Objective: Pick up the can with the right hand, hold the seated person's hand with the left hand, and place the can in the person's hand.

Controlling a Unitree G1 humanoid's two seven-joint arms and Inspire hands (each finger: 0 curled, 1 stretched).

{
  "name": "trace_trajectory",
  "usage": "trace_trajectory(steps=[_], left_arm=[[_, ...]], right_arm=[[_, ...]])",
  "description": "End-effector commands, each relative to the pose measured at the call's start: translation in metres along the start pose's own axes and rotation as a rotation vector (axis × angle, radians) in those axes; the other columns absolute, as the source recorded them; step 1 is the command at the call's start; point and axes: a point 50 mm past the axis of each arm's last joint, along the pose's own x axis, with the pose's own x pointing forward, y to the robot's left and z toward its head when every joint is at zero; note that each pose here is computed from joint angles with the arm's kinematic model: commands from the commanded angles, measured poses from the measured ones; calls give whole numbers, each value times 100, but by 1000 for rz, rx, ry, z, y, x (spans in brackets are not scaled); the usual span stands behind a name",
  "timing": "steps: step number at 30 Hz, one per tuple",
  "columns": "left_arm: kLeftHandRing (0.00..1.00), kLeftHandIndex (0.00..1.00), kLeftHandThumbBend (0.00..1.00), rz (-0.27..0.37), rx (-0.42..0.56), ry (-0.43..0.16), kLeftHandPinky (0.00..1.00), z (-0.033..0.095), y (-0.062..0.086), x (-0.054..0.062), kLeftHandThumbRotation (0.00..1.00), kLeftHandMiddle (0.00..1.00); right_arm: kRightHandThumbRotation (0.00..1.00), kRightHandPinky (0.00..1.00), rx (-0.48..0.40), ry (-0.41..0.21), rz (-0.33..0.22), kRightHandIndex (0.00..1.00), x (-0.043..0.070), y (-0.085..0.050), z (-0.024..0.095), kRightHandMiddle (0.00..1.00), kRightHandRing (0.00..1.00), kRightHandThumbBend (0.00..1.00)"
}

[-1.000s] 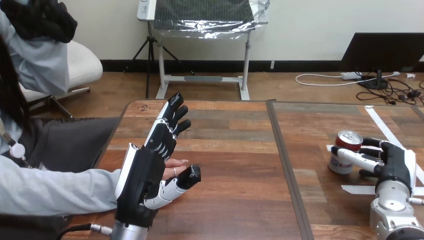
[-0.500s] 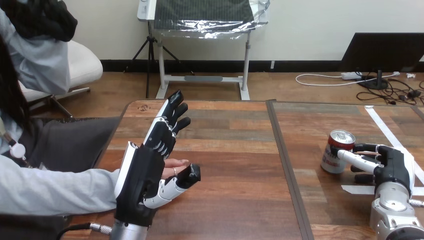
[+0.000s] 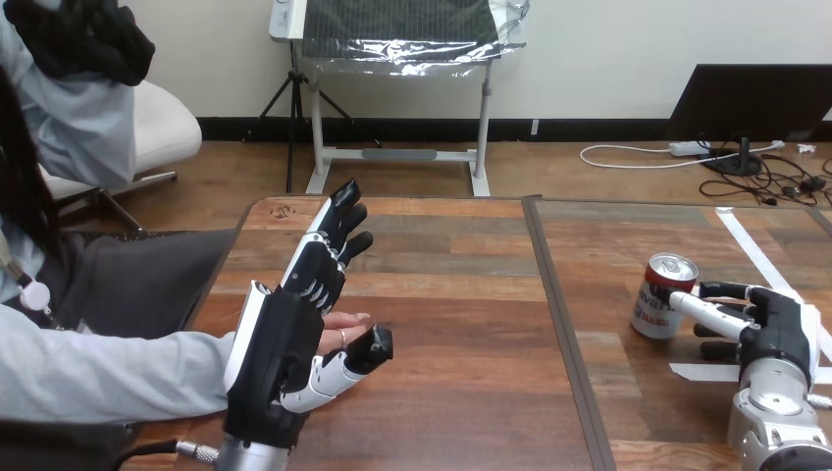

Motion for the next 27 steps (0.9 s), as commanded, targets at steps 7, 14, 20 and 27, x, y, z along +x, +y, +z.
trace_trajectory(steps=[7, 14, 20, 27], left_arm=[[95, 93, 100, -20, 10, -76, 90, 8, 0, 15, 65, 96], [95, 92, 100, -24, 5, -71, 90, 8, 0, 16, 64, 96], [96, 92, 100, -29, 5, -71, 90, 8, 1, 16, 64, 97], [95, 92, 100, -29, 11, -70, 90, 8, 2, 17, 64, 97]], right_arm=[[0, 39, 62, -105, -7, 52, 4, 7, 35, 53, 44, 79], [0, 40, 56, -105, -14, 53, 4, 6, 35, 53, 44, 78], [0, 41, 60, -110, -10, 53, 4, 6, 35, 52, 44, 78], [0, 44, 26, -115, -6, 53, 4, 6, 36, 53, 47, 78]])
